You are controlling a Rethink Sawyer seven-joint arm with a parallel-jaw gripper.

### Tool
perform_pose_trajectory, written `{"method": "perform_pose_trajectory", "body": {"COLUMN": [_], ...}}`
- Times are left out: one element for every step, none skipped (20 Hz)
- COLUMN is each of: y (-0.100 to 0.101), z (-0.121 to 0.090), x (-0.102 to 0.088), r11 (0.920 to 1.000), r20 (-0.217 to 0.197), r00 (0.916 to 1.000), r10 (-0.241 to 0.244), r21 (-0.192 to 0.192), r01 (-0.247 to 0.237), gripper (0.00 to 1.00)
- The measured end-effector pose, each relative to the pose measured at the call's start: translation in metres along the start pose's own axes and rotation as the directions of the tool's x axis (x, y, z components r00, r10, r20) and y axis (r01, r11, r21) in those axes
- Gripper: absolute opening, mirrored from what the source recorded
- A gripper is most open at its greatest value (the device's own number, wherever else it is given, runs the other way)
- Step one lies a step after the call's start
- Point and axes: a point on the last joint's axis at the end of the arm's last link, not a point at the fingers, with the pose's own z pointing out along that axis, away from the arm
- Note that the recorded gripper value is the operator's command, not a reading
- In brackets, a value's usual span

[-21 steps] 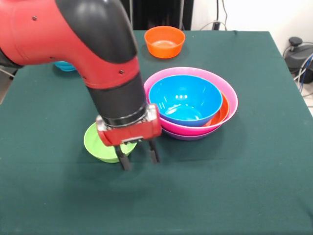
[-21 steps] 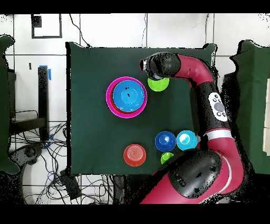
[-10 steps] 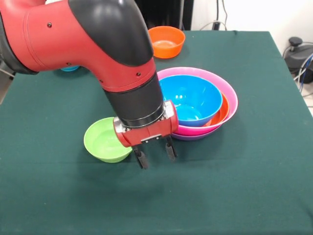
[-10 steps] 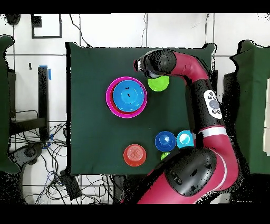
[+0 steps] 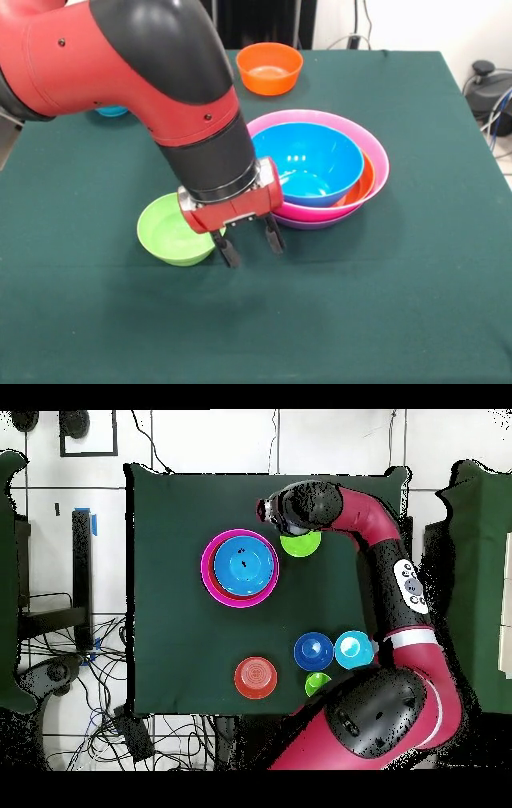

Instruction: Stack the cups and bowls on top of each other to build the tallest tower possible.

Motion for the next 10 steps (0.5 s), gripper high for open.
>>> {"method": "perform_pose_trajectory", "body": {"y": [0.000, 0.001, 0.002, 0.004, 0.006, 0.013, 0.017, 0.019, 0.027, 0.030], "z": [0.002, 0.002, 0.003, 0.004, 0.004, 0.004, 0.004, 0.004, 0.000, -0.002], "x": [0.006, 0.008, 0.010, 0.013, 0.014, 0.019, 0.021, 0.023, 0.027, 0.028], "r11": [1.0000, 1.0000, 0.9999, 0.9999, 0.9998, 0.9996, 0.9994, 0.9993, 0.9986, 0.9983], "r20": [-0.010, -0.014, -0.018, -0.025, -0.028, -0.037, -0.042, -0.044, -0.047, -0.046], "r00": [0.9999, 0.9999, 0.9998, 0.9997, 0.9996, 0.9991, 0.9987, 0.9985, 0.9976, 0.9973], "r10": [0.000, -0.001, -0.003, -0.006, -0.009, -0.020, -0.028, -0.032, -0.050, -0.057], "r21": [-0.007, -0.009, -0.011, -0.015, -0.017, -0.021, -0.021, -0.021, -0.016, -0.013], "r01": [0.000, 0.001, 0.002, 0.006, 0.008, 0.019, 0.027, 0.031, 0.049, 0.057], "gripper": [1.00, 1.00, 1.00, 1.00, 1.00, 1.00, 1.00, 1.00, 1.00, 1.00]}}
